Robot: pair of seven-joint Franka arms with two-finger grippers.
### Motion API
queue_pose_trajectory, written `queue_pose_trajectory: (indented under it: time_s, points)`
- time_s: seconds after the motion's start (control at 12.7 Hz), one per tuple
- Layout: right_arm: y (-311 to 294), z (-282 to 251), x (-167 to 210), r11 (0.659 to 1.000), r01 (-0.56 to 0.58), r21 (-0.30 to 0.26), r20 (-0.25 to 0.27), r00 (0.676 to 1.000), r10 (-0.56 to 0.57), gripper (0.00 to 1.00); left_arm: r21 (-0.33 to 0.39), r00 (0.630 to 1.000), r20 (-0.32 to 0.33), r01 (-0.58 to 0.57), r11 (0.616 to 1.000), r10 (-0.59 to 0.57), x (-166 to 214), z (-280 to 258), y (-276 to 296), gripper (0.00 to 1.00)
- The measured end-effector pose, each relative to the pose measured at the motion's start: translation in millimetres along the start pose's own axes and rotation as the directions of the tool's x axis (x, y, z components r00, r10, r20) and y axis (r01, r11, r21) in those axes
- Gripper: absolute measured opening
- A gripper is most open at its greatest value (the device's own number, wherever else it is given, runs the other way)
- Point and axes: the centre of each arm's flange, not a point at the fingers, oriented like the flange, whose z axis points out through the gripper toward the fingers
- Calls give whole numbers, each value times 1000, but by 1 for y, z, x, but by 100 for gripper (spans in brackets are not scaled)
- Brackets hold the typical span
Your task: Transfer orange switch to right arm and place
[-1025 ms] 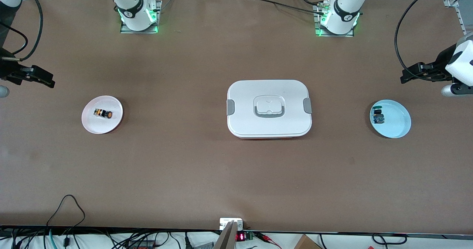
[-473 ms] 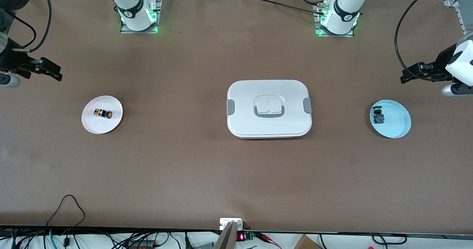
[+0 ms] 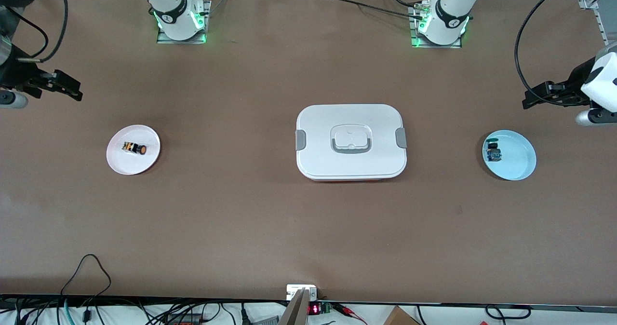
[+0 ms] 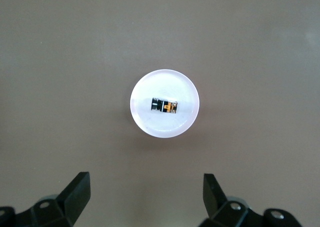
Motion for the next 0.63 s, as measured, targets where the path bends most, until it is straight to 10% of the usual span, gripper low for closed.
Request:
queue_pose_trajectory:
  time_s: [0.63]
  points:
    - [-4,-15,1,1000,10,-2,-9,1000,-10,100,0,1000,0,0,1000,0,0,0,0,100]
